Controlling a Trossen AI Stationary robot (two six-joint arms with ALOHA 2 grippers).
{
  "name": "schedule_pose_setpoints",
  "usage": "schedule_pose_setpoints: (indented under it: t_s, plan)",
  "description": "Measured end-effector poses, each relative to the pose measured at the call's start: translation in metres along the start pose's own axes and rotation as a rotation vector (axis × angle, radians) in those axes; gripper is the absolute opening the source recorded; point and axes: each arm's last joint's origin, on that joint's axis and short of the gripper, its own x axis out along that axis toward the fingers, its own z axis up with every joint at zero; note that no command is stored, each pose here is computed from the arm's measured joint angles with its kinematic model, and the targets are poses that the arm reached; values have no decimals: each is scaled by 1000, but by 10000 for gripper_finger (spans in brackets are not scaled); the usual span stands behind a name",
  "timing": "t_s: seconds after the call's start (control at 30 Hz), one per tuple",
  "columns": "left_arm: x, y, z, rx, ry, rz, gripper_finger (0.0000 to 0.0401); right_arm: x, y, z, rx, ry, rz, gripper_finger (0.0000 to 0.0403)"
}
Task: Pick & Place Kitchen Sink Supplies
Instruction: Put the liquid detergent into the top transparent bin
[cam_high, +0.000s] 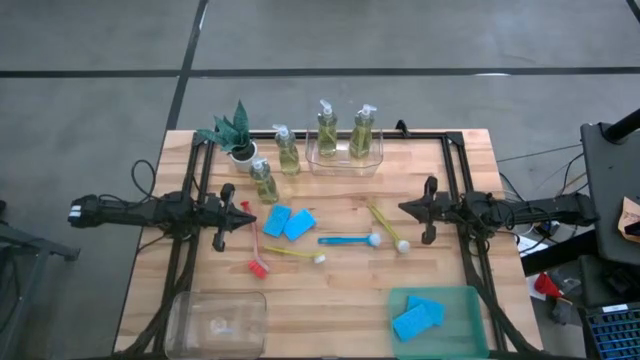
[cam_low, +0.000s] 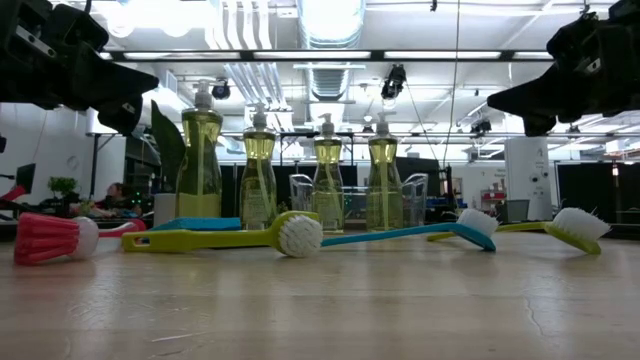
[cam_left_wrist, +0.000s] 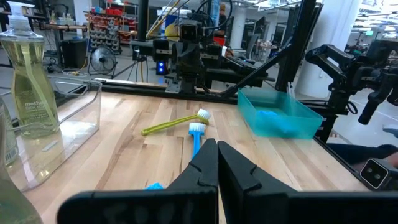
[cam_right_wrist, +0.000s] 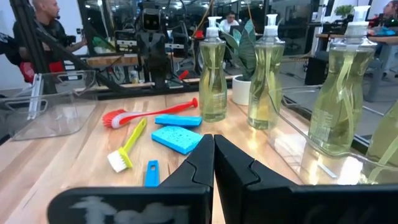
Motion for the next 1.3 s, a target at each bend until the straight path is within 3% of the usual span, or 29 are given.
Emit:
schedule_pose_setpoints:
  t_s: [1.07, 1.3]
  plan:
    - [0, 0, 0, 9, -2, 0, 0, 0, 0, 0, -1, 0, 0, 9]
    - [0, 2, 8, -8, -92, 82, 0, 0, 0, 0, -1, 0, -1, 9]
